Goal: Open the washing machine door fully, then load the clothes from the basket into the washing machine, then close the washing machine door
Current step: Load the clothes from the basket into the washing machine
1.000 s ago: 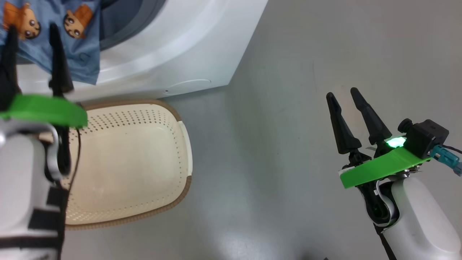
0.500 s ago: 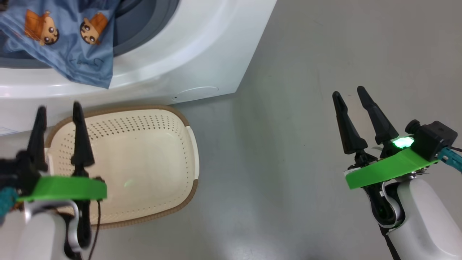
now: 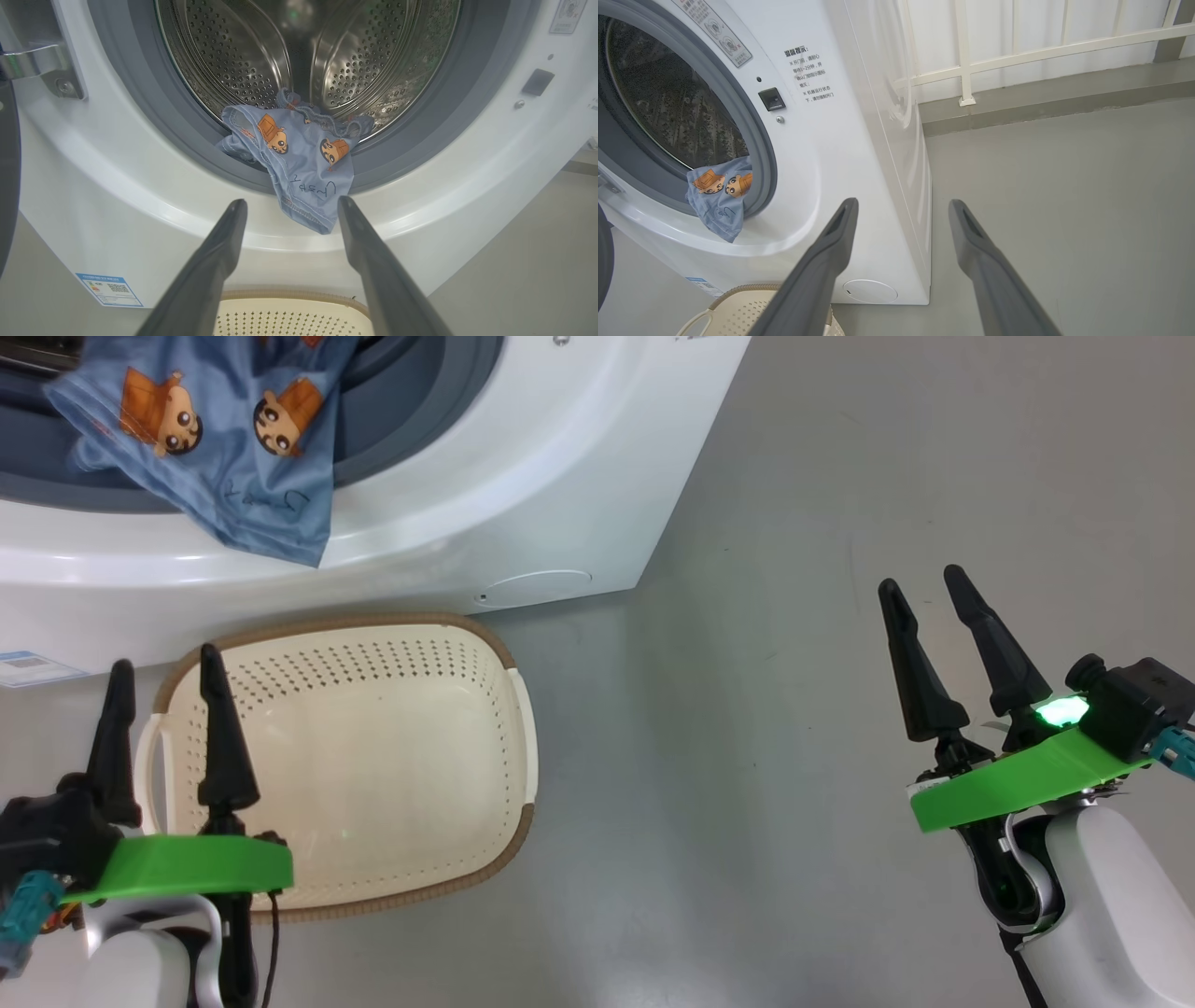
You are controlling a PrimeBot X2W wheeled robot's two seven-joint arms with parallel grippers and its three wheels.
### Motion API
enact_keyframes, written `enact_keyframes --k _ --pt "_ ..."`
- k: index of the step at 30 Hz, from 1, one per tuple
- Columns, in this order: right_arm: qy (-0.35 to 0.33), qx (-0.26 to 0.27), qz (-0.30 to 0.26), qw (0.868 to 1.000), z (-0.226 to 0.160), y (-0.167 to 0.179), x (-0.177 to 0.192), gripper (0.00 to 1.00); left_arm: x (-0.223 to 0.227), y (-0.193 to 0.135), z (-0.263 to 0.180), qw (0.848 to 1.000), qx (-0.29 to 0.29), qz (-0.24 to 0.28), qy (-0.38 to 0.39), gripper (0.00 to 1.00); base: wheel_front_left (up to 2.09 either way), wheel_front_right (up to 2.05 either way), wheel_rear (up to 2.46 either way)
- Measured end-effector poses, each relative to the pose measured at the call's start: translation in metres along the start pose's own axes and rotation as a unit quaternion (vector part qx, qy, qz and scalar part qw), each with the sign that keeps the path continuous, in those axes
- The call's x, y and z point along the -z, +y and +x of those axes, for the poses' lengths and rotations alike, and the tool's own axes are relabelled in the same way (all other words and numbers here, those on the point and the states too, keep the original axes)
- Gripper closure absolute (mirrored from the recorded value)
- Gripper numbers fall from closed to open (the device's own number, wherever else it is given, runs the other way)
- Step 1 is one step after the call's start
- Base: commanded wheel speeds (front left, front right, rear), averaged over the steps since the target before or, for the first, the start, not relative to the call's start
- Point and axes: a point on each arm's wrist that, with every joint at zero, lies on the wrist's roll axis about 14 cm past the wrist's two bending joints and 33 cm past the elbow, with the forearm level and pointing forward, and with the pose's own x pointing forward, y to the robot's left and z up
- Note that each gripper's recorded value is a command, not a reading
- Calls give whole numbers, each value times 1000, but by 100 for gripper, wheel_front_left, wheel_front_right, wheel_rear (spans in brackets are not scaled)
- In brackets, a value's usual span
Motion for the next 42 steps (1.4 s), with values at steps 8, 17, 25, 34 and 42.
enact_keyframes --k 8,17,25,34,42 --pt "1 -3 0 1000 0 2 1 0 8 2 -3 1000 0 -2 13 0 0 0 0" --pt "8 -2 -1 1000 -2 1 5 0 20 -9 24 999 18 -18 38 0 0 0 0" --pt "15 5 -1 1000 -3 -3 10 0 47 -15 57 995 31 -27 95 0 0 0 0" --pt "20 18 -1 1000 -5 -10 14 0 70 -16 86 988 35 -62 138 0 0 0 0" --pt "27 31 -2 999 -8 -18 20 0 86 -25 104 983 46 -90 153 0 0 0 0"
